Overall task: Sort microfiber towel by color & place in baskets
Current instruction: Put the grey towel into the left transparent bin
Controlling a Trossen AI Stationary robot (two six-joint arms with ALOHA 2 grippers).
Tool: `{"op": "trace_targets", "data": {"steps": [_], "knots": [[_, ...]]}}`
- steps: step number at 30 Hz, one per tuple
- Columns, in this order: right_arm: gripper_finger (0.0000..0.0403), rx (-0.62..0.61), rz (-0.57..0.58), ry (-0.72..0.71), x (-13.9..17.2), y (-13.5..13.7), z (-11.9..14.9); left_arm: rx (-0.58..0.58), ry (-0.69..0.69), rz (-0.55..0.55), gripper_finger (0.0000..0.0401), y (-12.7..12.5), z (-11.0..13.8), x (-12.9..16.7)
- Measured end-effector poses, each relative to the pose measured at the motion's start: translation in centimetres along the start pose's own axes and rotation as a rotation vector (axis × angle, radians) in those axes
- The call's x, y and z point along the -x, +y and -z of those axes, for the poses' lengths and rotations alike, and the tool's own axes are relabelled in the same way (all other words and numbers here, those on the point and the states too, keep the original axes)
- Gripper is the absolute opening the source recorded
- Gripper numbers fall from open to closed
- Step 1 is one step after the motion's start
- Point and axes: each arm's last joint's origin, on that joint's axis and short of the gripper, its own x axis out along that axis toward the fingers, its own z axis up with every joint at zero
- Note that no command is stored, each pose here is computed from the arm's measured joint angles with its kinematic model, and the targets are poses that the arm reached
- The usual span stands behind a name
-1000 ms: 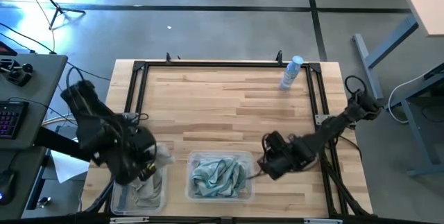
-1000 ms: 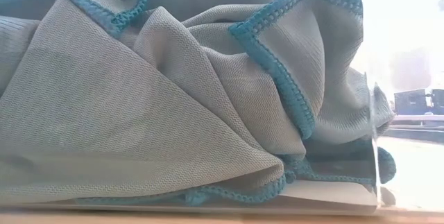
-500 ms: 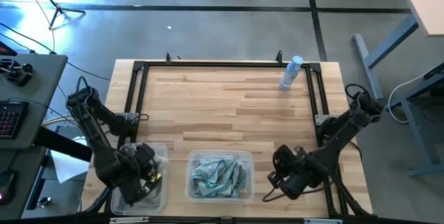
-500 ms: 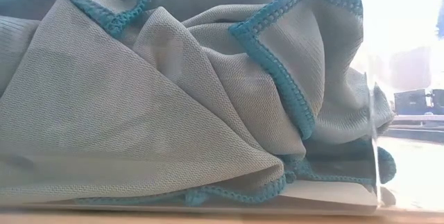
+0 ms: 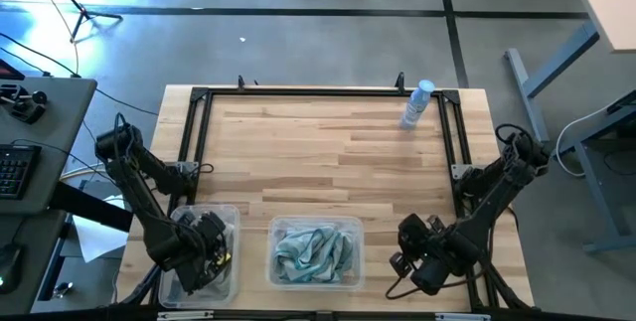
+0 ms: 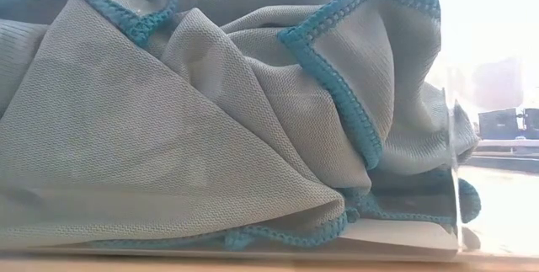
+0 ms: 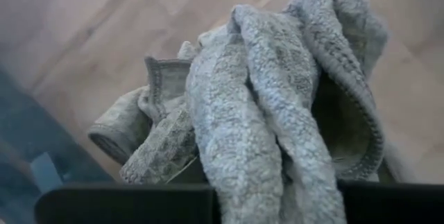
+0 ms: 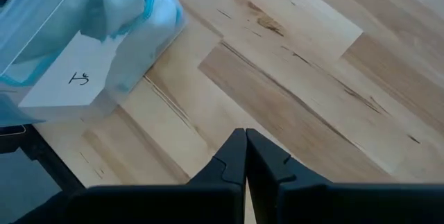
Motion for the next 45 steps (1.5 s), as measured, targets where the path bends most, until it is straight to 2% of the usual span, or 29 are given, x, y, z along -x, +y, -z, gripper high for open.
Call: {"op": "trace_targets", "data": {"steps": [8,14,21,26,39,45], "knots": [[0.0,-0.002,0.001,-0.004,0.0,0.0,-0.1,0.01,0.025,-0.029,0.0041,0.3,0.1,-0.2],[0.0,-0.004,-0.009,-0.057,0.0,0.1,-0.3,0.025,0.093,-0.049,0.0071,0.5,0.1,0.1],[0.0,-0.007,-0.021,-0.107,0.0,0.1,-0.4,0.043,0.137,0.058,0.0123,1.1,-0.7,2.6],[0.0,-0.005,-0.022,-0.113,0.0,0.1,-0.4,0.052,0.16,0.14,0.0146,2.2,-1.5,4.3],[0.0,0.004,-0.02,-0.114,0.0,0.1,-0.4,0.027,0.192,0.312,0.015,4.9,-3.1,7.3],[0.0,-0.004,-0.022,-0.114,0.0,0.1,-0.4,0.082,0.206,0.373,0.015,6.1,-3.7,8.3]]}}
